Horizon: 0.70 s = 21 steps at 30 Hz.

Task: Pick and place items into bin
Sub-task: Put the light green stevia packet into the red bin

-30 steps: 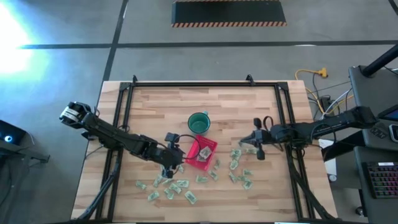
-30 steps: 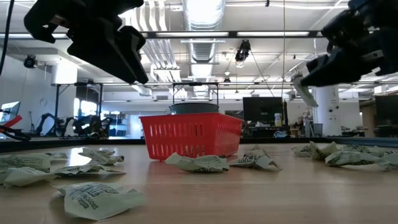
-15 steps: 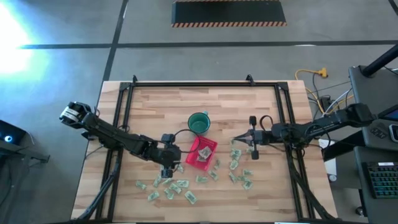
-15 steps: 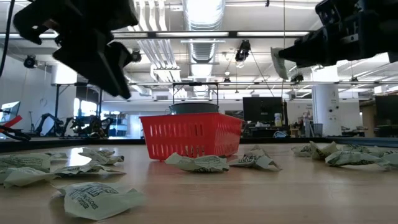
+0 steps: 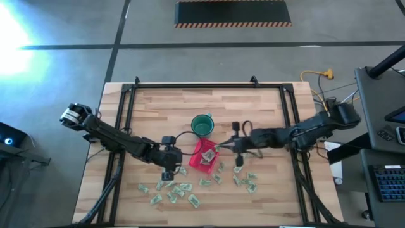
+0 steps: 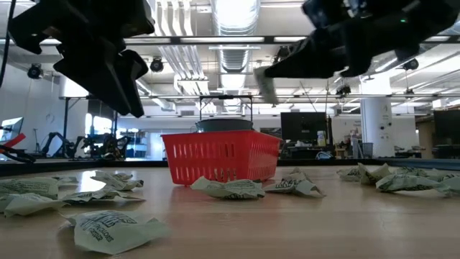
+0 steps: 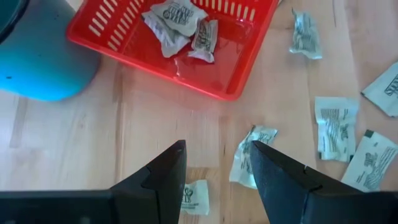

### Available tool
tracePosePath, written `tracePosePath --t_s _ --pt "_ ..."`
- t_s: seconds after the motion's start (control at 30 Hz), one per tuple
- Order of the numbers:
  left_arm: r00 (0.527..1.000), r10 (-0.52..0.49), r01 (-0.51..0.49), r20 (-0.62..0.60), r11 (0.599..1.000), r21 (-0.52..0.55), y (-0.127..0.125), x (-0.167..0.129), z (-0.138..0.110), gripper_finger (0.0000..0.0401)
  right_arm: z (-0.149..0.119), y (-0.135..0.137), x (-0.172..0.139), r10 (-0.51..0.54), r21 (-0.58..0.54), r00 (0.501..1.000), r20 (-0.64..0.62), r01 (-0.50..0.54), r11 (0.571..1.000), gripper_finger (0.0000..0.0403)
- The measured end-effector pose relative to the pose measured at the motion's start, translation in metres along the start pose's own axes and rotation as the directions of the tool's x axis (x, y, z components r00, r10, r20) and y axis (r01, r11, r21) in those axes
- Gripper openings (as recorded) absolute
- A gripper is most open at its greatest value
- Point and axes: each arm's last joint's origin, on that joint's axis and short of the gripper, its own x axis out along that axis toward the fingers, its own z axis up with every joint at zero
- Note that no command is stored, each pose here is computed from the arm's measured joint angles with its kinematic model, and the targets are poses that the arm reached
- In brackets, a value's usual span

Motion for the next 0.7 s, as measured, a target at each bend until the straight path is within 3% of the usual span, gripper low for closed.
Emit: tracePosePath --t_s 0.33,0.5,0.7 --pt "1.0 0.0 0.0 -0.002 1.0 0.001 0.002 -0.006 -0.002 0.0162 0.0 0.001 0.048 0.02 -0.038 0.989 -0.147 -0.026 0.999 0.0009" --pt "1.0 -0.005 0.005 -0.001 1.0 0.004 0.0 -0.007 -0.002 0.0162 -0.006 -0.001 0.054 0.02 -0.002 0.984 -0.177 -0.02 1.0 0.0009" --pt "1.0 -0.006 0.006 0.005 1.0 0.004 0.0 -0.008 -0.002 0.0162 -0.005 0.001 0.052 0.095 0.006 0.979 -0.18 -0.096 0.995 0.0021"
